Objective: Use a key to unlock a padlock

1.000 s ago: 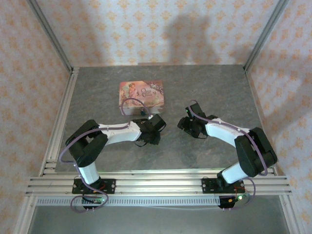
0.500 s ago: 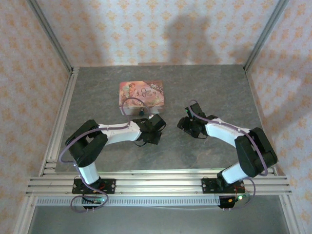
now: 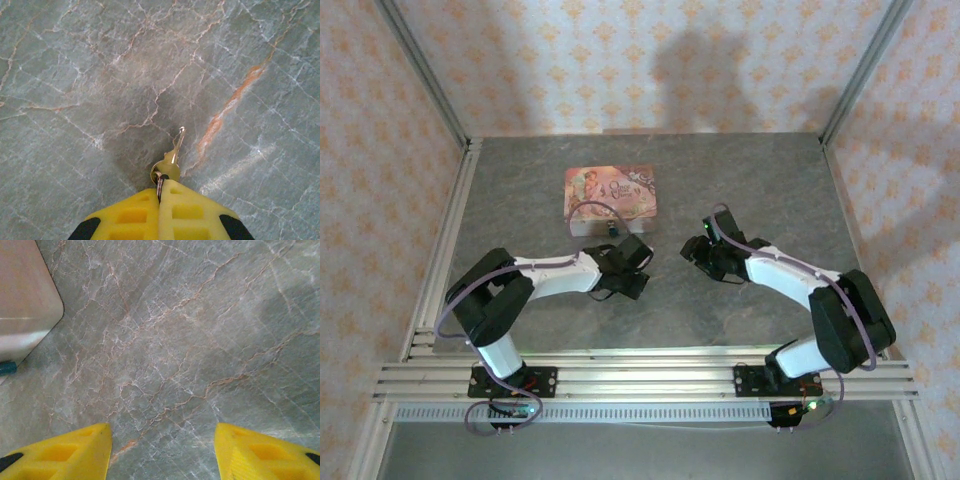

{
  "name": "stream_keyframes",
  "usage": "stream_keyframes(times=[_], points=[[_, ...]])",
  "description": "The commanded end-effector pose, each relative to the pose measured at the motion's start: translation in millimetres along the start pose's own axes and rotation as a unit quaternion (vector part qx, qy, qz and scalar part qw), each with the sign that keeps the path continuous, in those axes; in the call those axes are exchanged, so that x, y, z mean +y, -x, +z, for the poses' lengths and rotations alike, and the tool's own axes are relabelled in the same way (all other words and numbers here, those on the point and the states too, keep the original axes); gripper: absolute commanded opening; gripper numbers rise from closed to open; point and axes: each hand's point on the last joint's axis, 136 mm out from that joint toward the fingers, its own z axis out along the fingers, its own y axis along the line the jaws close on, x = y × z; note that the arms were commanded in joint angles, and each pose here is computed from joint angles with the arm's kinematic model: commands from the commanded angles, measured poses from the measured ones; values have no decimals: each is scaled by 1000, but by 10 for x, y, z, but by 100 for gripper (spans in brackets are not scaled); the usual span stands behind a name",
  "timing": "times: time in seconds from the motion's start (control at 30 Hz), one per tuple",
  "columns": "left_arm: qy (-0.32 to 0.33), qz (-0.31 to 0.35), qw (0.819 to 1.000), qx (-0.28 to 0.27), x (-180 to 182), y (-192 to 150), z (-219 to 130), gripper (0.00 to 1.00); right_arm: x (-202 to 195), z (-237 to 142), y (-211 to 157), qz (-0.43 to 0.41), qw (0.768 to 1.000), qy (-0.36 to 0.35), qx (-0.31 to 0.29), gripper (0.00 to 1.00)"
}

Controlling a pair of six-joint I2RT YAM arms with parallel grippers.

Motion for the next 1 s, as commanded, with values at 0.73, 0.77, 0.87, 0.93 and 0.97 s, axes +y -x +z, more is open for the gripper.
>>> stream_keyframes(times=[0.73,0.77,0.87,0.93,0.97], points=[[-50,48,997,-41,-129,36,-114,0,158,85,-235,79,992,88,51,56],[-50,49,997,-41,-127,39,-124,0,169,81,-237,78,992,89,51,56],[-50,50,996,-44,-126,56,-153,0,160,87,-242,81,991,88,52,56],[-52,51,996,-49,-131,72,-181,0,145,93,-251,84,991,87,53,56],[-53,52,996,-51,-136,80,-195,0,149,92,-249,86,991,88,53,56]])
